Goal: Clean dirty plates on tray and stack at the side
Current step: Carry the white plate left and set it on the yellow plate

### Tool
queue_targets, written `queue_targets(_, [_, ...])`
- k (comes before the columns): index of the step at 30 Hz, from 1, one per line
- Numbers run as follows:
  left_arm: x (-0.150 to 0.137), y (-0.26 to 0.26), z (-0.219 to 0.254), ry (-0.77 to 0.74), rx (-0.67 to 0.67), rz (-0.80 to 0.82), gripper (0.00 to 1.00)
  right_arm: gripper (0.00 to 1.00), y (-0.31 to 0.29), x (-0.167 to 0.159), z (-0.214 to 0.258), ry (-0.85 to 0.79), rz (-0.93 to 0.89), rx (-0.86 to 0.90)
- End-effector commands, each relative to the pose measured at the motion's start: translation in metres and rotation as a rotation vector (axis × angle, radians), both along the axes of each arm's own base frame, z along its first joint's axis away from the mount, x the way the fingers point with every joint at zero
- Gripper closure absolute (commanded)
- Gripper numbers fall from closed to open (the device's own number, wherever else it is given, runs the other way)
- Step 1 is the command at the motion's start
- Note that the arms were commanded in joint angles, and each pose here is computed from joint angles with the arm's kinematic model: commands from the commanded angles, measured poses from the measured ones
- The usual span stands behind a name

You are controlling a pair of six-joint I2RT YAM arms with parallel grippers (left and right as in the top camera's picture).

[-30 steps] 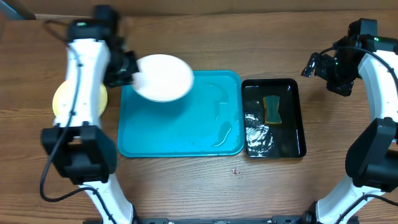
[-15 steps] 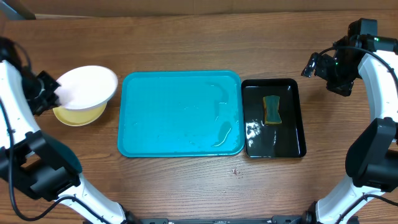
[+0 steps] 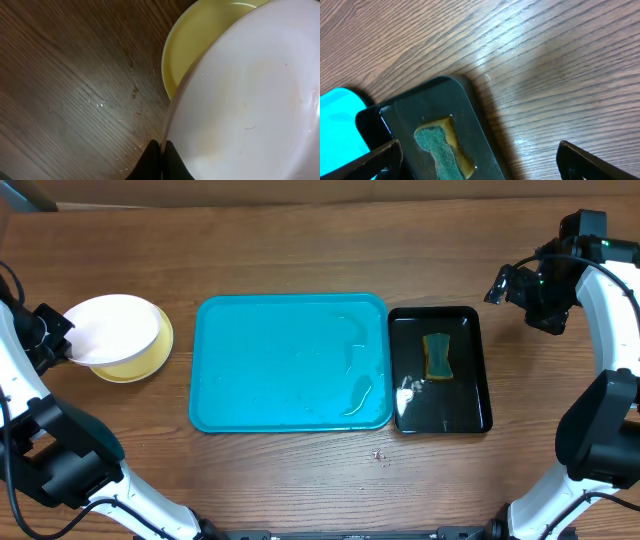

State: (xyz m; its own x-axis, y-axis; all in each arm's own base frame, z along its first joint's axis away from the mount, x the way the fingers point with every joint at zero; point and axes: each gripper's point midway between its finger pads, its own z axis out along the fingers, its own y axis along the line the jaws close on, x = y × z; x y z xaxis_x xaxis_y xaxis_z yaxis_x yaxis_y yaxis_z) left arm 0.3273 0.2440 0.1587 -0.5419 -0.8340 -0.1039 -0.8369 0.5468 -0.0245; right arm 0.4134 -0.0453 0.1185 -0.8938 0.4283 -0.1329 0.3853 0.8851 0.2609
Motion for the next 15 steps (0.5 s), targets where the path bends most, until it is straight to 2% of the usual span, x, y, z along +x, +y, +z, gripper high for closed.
queue_targets(1, [0.004, 0.008, 0.012, -0.032, 0.049, 0.020, 0.95, 0.00, 0.002, 0.002, 0.010, -0.028, 0.004, -0.002])
queue_targets(10, [0.013, 0.015, 0.007, -0.049, 0.063, 0.021, 0.89, 0.00, 0.002, 0.002, 0.010, -0.028, 0.004, -0.001])
queue_targets(11, [0.013, 0.015, 0.005, -0.048, 0.060, 0.021, 0.84, 0.00, 0.002, 0.002, 0.010, -0.028, 0.004, -0.001])
queue_targets(15, [0.019, 0.010, 0.002, -0.068, 0.029, 0.012, 0.42, 0.00, 0.002, 0.002, 0.010, -0.028, 0.004, -0.001])
